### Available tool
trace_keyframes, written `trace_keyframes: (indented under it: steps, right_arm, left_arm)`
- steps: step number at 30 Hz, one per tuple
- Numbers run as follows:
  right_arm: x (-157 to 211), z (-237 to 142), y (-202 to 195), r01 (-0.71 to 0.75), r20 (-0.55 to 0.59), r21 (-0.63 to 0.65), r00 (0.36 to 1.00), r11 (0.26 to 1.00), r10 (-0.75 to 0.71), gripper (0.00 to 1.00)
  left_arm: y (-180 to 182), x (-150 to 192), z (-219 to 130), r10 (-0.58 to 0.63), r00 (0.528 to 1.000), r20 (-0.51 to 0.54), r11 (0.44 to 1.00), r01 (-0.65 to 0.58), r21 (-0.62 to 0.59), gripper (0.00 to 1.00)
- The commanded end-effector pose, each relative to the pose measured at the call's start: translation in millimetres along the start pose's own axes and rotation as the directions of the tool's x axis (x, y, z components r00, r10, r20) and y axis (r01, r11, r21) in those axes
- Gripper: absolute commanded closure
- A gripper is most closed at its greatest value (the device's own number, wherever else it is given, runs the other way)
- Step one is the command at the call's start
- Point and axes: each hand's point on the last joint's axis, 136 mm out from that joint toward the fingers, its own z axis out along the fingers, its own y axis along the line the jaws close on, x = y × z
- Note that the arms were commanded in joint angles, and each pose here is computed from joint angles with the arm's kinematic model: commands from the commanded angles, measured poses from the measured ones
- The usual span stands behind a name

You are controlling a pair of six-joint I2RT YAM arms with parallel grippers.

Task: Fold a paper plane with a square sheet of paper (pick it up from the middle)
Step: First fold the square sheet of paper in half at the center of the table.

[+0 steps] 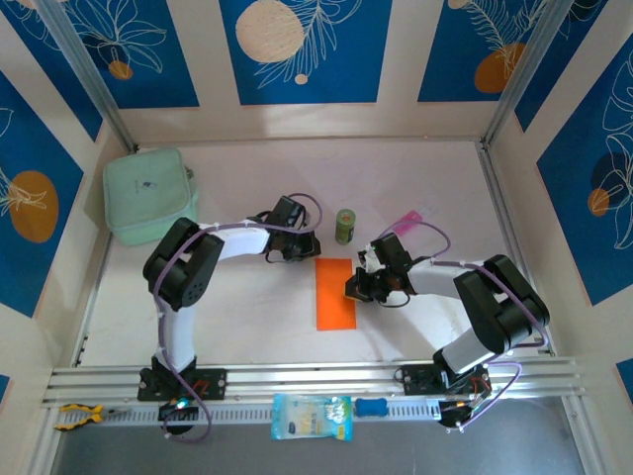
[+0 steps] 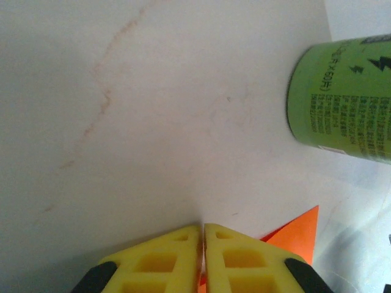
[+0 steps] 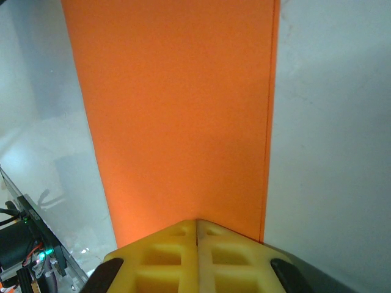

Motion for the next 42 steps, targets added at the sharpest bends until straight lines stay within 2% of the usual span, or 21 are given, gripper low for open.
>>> trace_keyframes:
  steps: [1, 6, 14, 21, 27, 30, 37, 42]
  right_arm:
    - [33.7, 5.2, -42.7, -0.069, -0.093, 0.165, 0.992, 0.984, 0.085, 1.00]
    - [33.5, 5.1, -42.6, -0.068, -0.092, 0.166, 0.992, 0.984, 0.084, 1.00]
    - [33.4, 5.1, -42.6, -0.066, -0.092, 0.167, 0.992, 0.984, 0.082, 1.00]
    - [33.6, 5.1, -42.6, -0.066, -0.092, 0.167, 0.992, 0.984, 0.082, 1.00]
    - [34.3, 4.6, -42.9, -0.065, -0.090, 0.168, 0.993, 0.984, 0.081, 1.00]
    - [34.1, 4.5, -42.7, -0.065, -0.089, 0.169, 0.993, 0.984, 0.081, 1.00]
    - [34.3, 4.8, -42.9, -0.066, -0.092, 0.169, 0.992, 0.983, 0.082, 1.00]
    - [34.0, 4.8, -42.6, -0.065, -0.091, 0.168, 0.992, 0.984, 0.082, 1.00]
  left_arm:
    - [11.1, -17.8, -24.2, 0.001, 0.997, 0.080, 0.998, 0.004, -0.058, 0.87]
    - [-12.7, -5.9, -41.9, 0.045, 0.995, 0.092, 0.998, -0.050, 0.048, 0.85]
    - [-50.4, 46.8, -36.4, 0.133, 0.991, -0.026, 0.961, -0.123, 0.248, 0.85]
    - [-31.0, 69.2, -14.0, 0.097, 0.991, -0.092, 0.965, -0.071, 0.251, 0.85]
    - [2.8, 82.6, -2.6, 0.081, 0.989, -0.121, 0.988, -0.063, 0.143, 0.85]
    - [8.1, 84.4, -3.9, 0.101, 0.986, -0.131, 0.990, -0.087, 0.109, 0.85]
    - [-18.8, 73.5, -30.6, 0.146, 0.985, -0.088, 0.979, -0.132, 0.155, 0.83]
    - [-37.5, 82.3, -38.3, 0.153, 0.983, -0.104, 0.962, -0.124, 0.242, 0.83]
